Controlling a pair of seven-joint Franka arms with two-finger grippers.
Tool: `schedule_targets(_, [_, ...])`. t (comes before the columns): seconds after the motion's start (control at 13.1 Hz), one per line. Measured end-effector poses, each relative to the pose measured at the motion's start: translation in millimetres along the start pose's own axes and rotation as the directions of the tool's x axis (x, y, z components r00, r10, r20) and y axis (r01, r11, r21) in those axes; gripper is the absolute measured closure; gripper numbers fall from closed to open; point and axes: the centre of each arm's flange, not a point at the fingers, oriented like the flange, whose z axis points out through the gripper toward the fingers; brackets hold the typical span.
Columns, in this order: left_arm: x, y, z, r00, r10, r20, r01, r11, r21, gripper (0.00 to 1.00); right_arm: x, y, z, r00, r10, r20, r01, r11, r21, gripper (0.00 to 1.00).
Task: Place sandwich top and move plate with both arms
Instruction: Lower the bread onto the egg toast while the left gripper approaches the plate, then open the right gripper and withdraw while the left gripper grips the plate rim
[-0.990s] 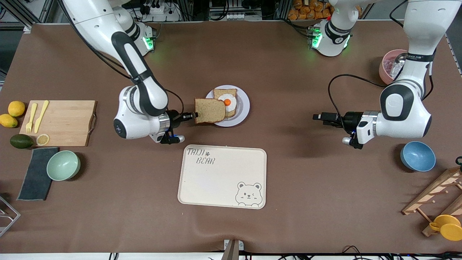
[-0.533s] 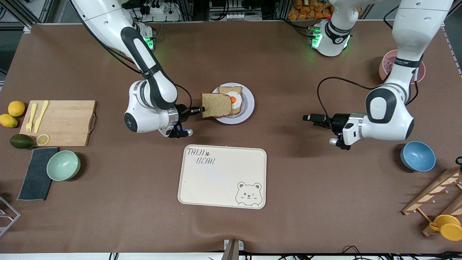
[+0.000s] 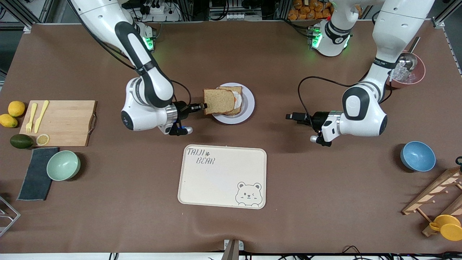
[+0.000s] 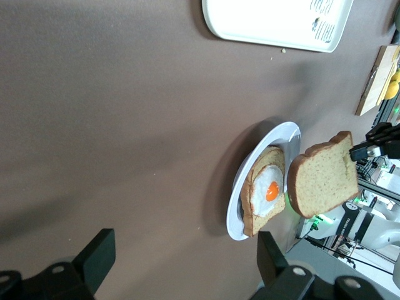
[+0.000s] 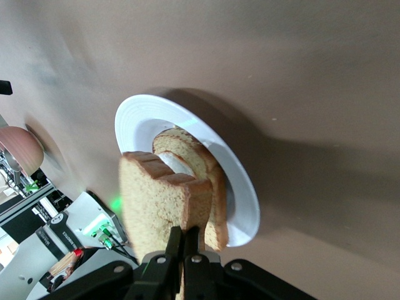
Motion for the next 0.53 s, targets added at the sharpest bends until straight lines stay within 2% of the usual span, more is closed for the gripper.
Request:
schedule_targets(0.38, [0,6,16,0.998,-0.045,-0.045,0.043,0.998,-0.053,0.00,-12,-11,43,1.000,0.004,-0.024,-0.005,1.000,-0.017,0.96])
schedule_targets(0.46, [0,10,26,0.997,-0.055,-0.055,0.051,0.997,-0.058,0.00,-10,-6,46,1.000,0.014,-0.024,-0.015,1.000,-0.020,0.90])
schedule_targets(0.53, [-1,12,35,0.996,-0.059,-0.062,0.056,0.997,-0.061,0.00,-7,0,47,0.999,0.025,-0.024,-0.026,0.999,-0.021,0.90])
